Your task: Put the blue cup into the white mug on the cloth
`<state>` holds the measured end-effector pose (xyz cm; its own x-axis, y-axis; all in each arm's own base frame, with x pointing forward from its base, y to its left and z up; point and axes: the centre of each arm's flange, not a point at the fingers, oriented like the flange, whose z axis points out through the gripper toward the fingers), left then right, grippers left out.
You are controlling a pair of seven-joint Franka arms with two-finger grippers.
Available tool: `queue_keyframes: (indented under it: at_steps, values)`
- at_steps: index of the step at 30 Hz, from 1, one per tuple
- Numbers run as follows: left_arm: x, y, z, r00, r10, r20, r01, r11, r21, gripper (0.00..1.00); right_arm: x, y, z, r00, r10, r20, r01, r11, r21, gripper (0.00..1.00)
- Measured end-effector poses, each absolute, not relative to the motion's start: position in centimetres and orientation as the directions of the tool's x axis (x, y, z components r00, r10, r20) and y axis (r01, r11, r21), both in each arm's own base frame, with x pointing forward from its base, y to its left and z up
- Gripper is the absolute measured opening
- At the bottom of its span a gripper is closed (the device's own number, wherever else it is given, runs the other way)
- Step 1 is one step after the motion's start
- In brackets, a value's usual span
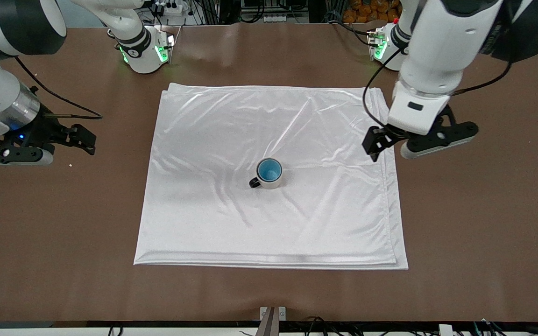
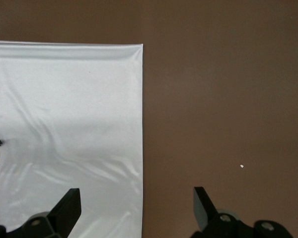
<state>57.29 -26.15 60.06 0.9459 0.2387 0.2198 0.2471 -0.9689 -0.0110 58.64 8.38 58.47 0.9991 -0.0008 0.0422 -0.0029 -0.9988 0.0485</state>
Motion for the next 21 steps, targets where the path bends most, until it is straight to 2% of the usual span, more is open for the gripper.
queue_keyframes:
  at_steps: [8,16,21]
  values:
    - [58.6,-18.0,61.4,0.976,0.162,0.143,0.166,-0.986,-0.016,1.00,58.6,6.4,60.4,0.995,0.074,0.069,0.070,-0.996,0.058,1.00]
    - [59.5,-11.2,61.7,0.990,0.071,0.124,0.076,-0.996,-0.038,1.00,58.0,3.2,62.0,0.995,0.054,0.085,0.048,-0.996,0.070,1.00]
    - [58.8,-10.4,61.6,0.993,0.038,0.109,0.044,-0.997,-0.056,1.00,58.1,2.7,61.9,0.996,0.028,0.081,0.027,-1.000,0.015,1.00]
